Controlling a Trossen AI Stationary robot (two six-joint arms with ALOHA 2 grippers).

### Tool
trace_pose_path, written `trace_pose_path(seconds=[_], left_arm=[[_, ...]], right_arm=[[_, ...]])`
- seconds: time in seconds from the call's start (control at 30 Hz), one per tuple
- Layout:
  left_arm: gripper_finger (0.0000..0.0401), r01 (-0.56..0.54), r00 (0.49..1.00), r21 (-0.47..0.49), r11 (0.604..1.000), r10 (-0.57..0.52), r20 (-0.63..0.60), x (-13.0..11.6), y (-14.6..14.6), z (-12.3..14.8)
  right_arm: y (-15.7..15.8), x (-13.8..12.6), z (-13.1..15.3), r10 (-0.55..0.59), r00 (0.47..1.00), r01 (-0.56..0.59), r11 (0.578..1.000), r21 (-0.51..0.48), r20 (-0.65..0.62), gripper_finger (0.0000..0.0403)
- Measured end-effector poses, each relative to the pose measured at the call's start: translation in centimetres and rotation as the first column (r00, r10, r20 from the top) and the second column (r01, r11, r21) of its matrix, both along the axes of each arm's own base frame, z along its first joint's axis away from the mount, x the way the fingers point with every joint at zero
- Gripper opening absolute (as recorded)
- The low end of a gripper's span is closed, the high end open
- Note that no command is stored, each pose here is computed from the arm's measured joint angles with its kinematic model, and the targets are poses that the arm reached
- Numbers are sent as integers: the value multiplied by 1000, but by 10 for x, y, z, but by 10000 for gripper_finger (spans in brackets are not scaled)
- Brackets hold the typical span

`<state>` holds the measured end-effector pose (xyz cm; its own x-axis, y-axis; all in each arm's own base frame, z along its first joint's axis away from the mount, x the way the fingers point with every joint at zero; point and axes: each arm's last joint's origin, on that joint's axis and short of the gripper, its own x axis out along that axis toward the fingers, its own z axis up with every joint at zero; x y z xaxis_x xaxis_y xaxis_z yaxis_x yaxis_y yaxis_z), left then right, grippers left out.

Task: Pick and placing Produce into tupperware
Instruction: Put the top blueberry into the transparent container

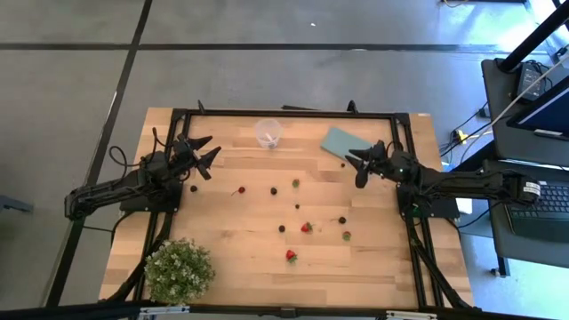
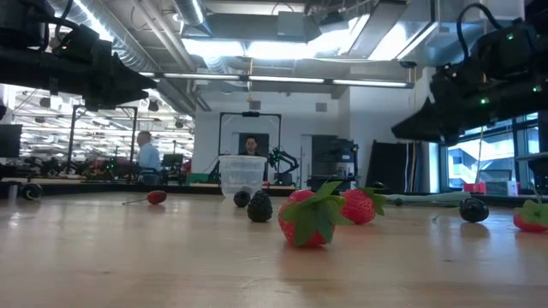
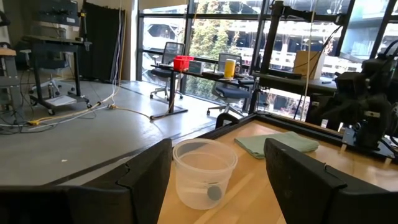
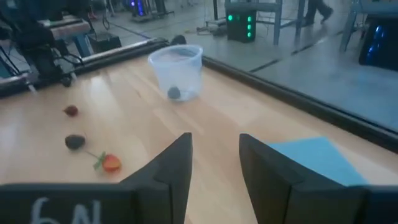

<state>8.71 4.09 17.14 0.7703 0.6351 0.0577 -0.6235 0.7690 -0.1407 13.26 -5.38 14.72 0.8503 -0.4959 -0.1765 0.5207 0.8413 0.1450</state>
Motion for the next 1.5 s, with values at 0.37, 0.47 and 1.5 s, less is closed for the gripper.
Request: trace_pose_path(seconds=[0.37,0.47,1.5], left_arm=[[247,1,1000,0,1000,-1,0,0,0,0],[247,1,1000,-1,1000,-1,0,0,0,0],[247,1,1000,-3,1000,-1,3,0,0,0]], right_arm=[[0,1,4,5,1000,-4,999,-40,24,135],[0,0,4,5,999,-3,999,-44,36,135],[-7,18,-21,-152,988,152,988,1,-12,136]])
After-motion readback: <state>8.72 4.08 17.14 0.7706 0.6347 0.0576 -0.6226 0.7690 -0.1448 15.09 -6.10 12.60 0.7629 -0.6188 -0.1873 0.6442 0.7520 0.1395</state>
